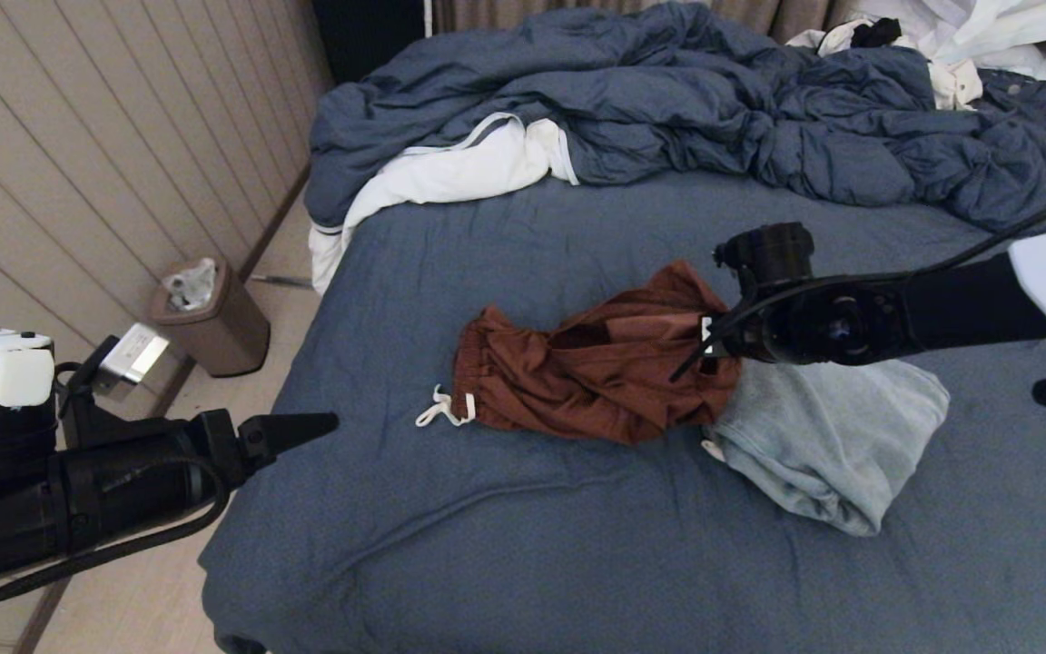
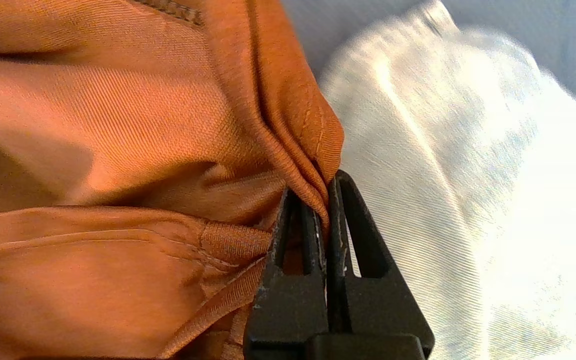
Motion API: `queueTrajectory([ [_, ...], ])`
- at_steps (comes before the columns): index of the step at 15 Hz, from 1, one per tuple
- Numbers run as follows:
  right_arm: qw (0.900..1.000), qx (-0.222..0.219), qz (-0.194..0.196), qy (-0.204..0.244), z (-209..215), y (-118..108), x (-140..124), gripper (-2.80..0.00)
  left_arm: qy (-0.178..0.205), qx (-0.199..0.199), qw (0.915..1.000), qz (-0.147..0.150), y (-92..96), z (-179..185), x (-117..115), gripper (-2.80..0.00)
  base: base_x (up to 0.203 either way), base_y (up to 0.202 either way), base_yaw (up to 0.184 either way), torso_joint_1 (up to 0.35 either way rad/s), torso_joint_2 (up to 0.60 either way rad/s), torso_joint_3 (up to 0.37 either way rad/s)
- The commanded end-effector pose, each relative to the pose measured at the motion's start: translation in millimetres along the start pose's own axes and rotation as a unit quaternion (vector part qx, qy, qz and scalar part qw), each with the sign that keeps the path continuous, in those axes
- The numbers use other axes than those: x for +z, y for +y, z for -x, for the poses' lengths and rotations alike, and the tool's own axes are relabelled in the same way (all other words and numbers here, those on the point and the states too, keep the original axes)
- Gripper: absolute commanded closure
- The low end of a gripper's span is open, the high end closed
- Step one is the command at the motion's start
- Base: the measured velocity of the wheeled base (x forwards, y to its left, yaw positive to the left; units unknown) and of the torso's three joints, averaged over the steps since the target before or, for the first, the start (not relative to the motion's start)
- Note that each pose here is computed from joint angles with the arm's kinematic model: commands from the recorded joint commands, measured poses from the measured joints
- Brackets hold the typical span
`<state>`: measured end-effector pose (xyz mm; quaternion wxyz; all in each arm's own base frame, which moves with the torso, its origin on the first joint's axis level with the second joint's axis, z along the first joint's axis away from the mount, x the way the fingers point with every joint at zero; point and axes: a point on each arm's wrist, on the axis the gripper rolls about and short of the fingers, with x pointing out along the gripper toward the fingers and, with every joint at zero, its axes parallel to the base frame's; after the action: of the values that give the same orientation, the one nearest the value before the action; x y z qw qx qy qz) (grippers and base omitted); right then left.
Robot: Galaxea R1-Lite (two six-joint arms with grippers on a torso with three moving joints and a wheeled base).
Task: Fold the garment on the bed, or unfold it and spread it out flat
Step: Unford the brown shorts
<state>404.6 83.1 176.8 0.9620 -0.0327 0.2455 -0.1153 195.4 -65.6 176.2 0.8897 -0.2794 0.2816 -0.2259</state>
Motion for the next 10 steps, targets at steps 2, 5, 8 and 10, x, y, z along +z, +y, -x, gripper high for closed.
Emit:
queueTrajectory([
  [2, 0.999, -0.025, -0.006, 0.02, -17, -21, -36, 0.0, 0.001, -0.001, 1.0, 0.002, 0.2, 0, 0, -2.8, 0.0, 0.0, 0.0, 0.0, 0.0, 0.0],
  [5, 0.998, -0.043, -0.014, 0.034, -30, -39, -61, 0.0, 0.004, -0.004, 1.0, 0.0, -0.9, -1, -2, -2.8, 0.0, 0.0, 0.0, 0.0, 0.0, 0.0],
  [8, 0.998, -0.042, -0.023, 0.033, -33, -51, -66, 0.0, 0.005, -0.004, 1.0, 0.0, -0.9, -1, -2, -2.8, 0.0, 0.0, 0.0, 0.0, 0.0, 0.0],
  [10, 0.999, -0.04, -0.024, 0.027, -30, -50, -62, 0.0, 0.005, -0.005, 1.0, 0.0, -1.4, -1, -2, -2.8, 0.0, 0.0, 0.0, 0.0, 0.0, 0.0],
])
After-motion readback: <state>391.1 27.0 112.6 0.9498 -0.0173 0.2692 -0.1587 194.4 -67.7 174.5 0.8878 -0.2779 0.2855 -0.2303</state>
